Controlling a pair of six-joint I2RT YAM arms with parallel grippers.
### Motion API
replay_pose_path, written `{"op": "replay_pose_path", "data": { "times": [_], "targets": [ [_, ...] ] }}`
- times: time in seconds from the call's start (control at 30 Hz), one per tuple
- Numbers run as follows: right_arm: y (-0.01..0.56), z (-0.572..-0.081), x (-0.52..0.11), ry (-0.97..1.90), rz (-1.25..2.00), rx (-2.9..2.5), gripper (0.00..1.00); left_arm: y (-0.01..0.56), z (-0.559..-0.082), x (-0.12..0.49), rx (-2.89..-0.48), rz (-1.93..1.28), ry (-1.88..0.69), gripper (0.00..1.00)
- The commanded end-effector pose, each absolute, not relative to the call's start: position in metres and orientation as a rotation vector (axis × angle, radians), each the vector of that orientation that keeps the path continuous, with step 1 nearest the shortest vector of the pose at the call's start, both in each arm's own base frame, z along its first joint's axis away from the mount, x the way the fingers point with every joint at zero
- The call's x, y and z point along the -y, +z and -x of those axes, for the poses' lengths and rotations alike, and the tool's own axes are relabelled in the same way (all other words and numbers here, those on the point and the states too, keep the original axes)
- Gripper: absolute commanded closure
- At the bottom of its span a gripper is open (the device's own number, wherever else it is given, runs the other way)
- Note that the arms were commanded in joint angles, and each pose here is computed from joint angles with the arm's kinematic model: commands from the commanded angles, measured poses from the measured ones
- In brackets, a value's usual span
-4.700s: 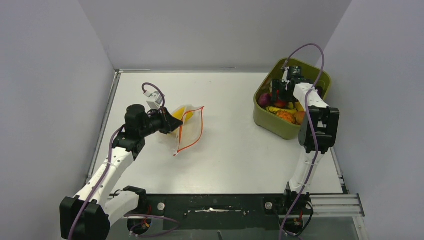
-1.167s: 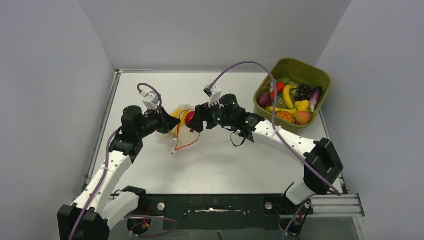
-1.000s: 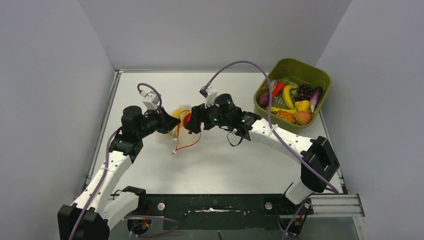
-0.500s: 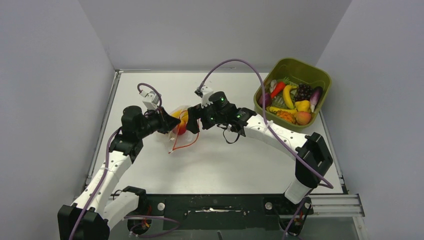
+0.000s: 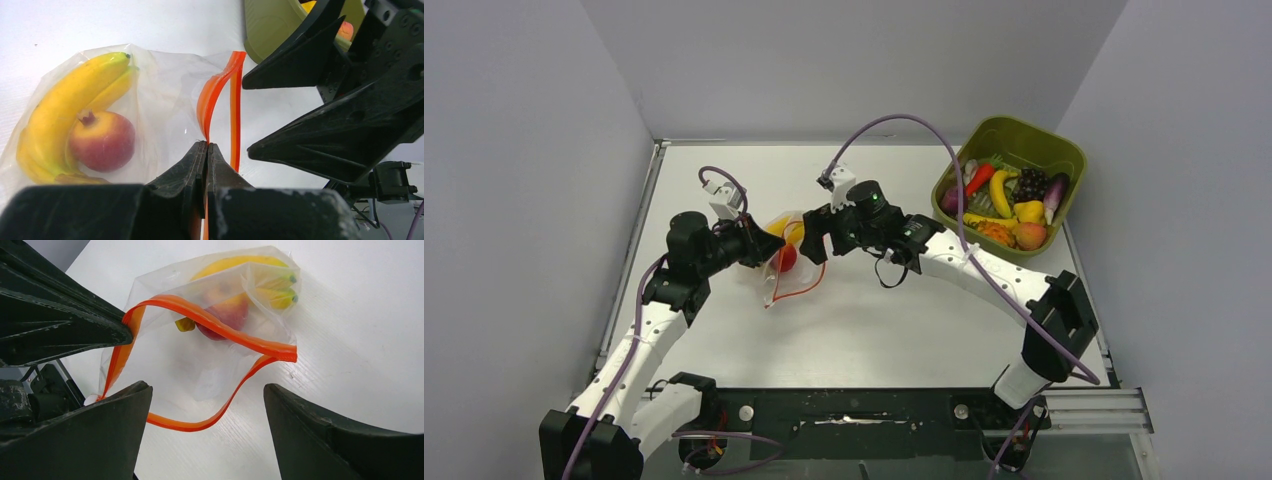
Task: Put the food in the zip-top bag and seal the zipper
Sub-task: Place the fake fruit in the zipper food storage bag, then pick up the fake fruit from the bin.
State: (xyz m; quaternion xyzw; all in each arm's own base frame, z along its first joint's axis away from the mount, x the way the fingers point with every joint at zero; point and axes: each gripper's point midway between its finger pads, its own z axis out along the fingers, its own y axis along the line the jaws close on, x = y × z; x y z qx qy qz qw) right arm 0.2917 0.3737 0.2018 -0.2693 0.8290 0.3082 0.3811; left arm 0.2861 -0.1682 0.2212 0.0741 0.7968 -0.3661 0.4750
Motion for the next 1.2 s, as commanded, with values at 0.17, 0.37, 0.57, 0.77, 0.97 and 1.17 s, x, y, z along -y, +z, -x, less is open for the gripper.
{"op": "replay_pose_path", "data": {
  "times": [0.17,0.37,0.57,0.77,0.97,1.17],
  "targets": [
    [0.267,-0.315,-0.340,0.675,0.628,-1.946,0.17,0.239,-0.287,0.168,-1.876,-0.211,-0.894,1.00],
    [0.282,-0.355,-0.278,0.495,0.520,-1.925,0.21,0.243,-0.285,0.169,-1.862,-0.216,-0.900,1.00],
    [0.288,-0.389,-0.218,0.228,0.433,-1.939,0.23,0.249,-0.282,0.169,-1.843,-0.225,-0.906,1.00],
    [0.280,-0.419,-0.165,0.034,0.337,-1.996,0.23,0.252,-0.279,0.170,-1.828,-0.234,-0.914,1.00],
    [0.266,-0.449,-0.102,-0.074,0.199,-2.054,0.23,0.253,-0.279,0.171,-1.824,-0.236,-0.919,1.00],
    [0.260,-0.472,-0.038,-0.131,0.043,-2.073,0.25,0.252,-0.279,0.171,-1.829,-0.235,-0.918,1.00]
  ]
}}
